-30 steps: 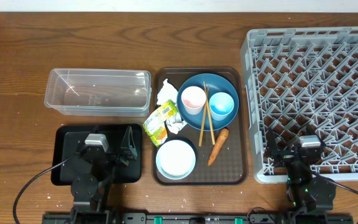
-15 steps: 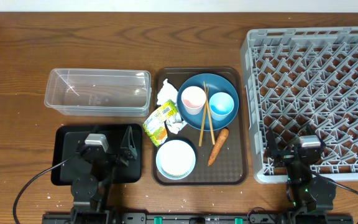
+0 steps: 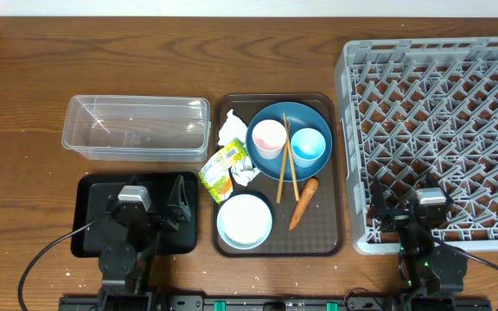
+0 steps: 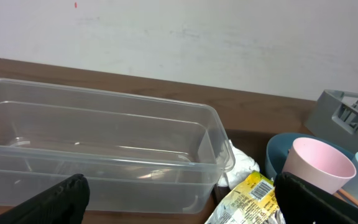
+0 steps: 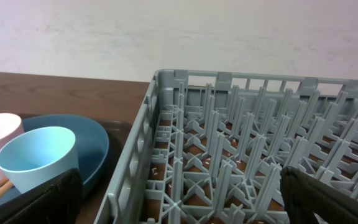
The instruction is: Sort waste into correct bins and load items into the dishwasher rack
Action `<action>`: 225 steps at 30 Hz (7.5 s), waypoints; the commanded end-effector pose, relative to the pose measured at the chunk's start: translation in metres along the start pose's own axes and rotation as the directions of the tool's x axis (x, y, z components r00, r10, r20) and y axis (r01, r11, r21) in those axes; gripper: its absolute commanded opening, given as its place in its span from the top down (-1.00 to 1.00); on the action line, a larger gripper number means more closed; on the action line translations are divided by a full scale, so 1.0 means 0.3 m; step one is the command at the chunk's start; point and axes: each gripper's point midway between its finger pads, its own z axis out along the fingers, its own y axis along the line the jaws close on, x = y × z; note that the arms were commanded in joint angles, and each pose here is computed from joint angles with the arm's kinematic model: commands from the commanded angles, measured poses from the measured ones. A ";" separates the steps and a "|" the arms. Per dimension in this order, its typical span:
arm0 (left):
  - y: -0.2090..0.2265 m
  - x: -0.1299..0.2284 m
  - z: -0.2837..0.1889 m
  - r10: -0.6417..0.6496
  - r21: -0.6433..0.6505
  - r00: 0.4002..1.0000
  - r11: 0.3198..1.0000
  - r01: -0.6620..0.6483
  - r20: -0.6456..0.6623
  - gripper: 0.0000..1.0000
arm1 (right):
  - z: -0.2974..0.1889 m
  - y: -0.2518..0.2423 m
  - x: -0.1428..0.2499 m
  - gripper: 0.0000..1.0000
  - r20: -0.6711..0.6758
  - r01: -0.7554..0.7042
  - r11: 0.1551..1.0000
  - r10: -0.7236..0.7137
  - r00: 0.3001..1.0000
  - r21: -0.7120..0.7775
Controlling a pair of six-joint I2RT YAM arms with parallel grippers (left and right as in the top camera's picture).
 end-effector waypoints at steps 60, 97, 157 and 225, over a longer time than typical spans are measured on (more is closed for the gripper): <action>-0.274 -0.381 -0.300 -0.160 -0.029 0.570 0.972 0.232 -0.806 -0.95 | 0.000 -0.010 0.005 -0.99 -0.004 0.003 1.000 -0.003 1.000 0.014; -0.208 -0.168 -0.093 -0.380 -0.310 0.268 0.912 0.267 -0.886 0.88 | 0.000 -0.010 0.005 -0.99 -0.004 0.003 1.000 -0.003 1.000 0.014; -0.801 0.124 -0.220 0.174 0.114 0.429 0.980 -0.164 -0.886 0.14 | 0.000 -0.010 0.004 -0.98 -0.004 0.003 1.000 -0.003 1.000 0.014; -0.660 0.315 0.155 0.144 0.102 0.280 0.982 -0.161 -0.949 0.22 | 0.000 -0.010 0.004 -0.98 -0.004 0.003 1.000 -0.003 1.000 0.014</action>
